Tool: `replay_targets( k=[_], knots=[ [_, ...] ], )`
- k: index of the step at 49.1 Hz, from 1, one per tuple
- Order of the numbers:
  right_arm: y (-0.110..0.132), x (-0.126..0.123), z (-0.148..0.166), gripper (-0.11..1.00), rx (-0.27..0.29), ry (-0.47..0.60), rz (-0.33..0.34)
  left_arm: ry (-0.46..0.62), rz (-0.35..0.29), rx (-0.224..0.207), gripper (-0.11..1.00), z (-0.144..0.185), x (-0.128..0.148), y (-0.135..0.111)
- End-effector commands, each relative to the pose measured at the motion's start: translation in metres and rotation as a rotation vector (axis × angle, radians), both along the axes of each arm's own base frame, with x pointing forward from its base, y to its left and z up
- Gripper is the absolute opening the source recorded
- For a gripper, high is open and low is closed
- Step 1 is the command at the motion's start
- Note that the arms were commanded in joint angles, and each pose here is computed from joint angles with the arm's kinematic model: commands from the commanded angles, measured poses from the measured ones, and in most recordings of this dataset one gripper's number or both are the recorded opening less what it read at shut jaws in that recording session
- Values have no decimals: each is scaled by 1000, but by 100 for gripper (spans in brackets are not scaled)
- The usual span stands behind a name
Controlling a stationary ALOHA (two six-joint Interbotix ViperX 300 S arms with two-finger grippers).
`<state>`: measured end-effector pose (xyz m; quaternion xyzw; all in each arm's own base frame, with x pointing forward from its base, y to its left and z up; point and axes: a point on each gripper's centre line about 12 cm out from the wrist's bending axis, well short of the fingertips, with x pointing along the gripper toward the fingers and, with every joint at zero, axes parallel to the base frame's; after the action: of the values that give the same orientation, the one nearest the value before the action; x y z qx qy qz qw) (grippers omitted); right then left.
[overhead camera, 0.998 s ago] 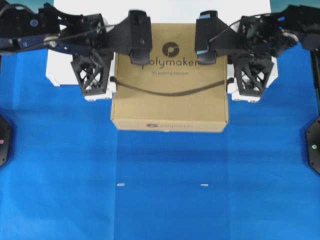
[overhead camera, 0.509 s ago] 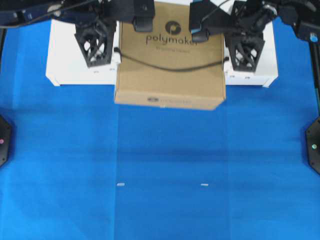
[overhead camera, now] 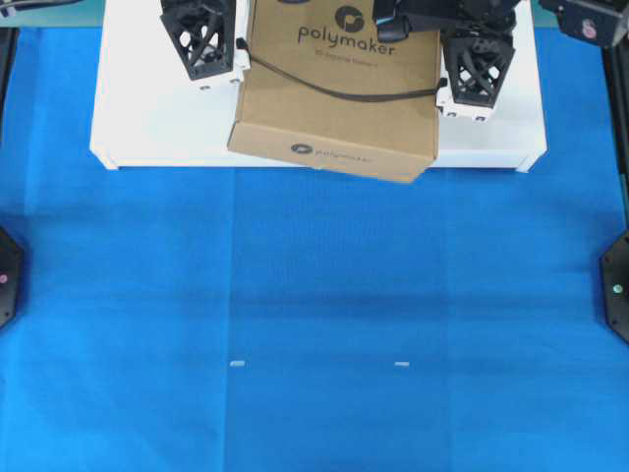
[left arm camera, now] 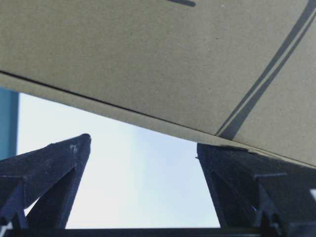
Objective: Place the cardboard box on the stand after clamping it between your arms.
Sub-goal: 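Lower the box onto the white stand with both grippers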
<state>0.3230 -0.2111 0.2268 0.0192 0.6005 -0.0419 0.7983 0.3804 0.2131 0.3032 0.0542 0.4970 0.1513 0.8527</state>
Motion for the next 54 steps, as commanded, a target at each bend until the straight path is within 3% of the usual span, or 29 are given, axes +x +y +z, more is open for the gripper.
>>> replay_targets(
  k=[1, 14, 54],
  knots=[
    [0, 43, 61, 96, -88, -273, 23, -160, -34, 52, 85, 24, 30, -7],
    [-13, 44, 65, 96, -109, -281, 21, -129, -32, 47, 85, 8, 31, 1],
    [-30, 50, 53, 96, -96, -280, 14, -107, 39, 36, 85, -9, 23, 32]
  ],
)
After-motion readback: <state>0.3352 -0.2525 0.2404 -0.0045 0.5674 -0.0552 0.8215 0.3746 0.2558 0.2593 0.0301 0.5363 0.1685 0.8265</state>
